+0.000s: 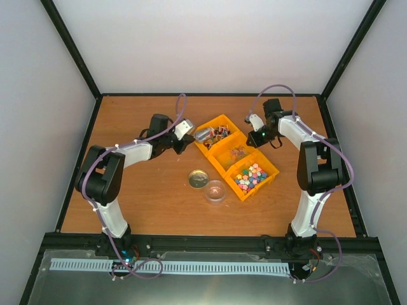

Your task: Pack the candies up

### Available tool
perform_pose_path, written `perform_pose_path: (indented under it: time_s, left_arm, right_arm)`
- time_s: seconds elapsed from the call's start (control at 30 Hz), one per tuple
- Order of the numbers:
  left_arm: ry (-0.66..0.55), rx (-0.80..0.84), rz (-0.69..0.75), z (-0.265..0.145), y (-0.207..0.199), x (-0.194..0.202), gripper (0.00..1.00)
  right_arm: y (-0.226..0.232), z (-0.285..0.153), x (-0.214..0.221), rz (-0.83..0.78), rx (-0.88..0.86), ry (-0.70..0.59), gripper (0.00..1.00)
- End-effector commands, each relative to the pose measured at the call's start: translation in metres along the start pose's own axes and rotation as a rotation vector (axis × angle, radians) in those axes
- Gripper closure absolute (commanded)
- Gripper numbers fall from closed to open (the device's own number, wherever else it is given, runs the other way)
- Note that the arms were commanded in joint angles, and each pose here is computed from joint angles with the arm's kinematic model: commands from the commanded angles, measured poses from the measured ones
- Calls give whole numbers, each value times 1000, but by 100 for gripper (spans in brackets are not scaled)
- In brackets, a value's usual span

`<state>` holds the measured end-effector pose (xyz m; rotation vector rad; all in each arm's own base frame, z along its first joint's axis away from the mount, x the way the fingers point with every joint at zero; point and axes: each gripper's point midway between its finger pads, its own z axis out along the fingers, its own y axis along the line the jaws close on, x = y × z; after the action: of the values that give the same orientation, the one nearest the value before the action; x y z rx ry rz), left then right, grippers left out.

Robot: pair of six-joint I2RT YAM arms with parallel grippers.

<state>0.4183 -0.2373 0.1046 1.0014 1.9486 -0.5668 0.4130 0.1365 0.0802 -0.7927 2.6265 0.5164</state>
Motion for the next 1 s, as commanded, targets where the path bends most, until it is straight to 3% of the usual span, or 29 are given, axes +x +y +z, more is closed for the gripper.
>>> perform_pose_path:
  time_s: [0.0,0.4,0.77,0.97]
  left_arm:
    - [-149,8,24,-23,7,-37,99]
    - [-209,90,79,-46,-9,-39,99]
    - [-336,136,81,-63,-23,-57,99]
    - [-332,153,118,-80,-29,-65,99]
  right_arm:
    - [-10,-3,-3,12,32,-20,97]
    - [-11,-3,0,1,37,-10,97]
    - [-11,-2,2,5,33,-5,97]
    - [-10,-3,2,4,31,-12,97]
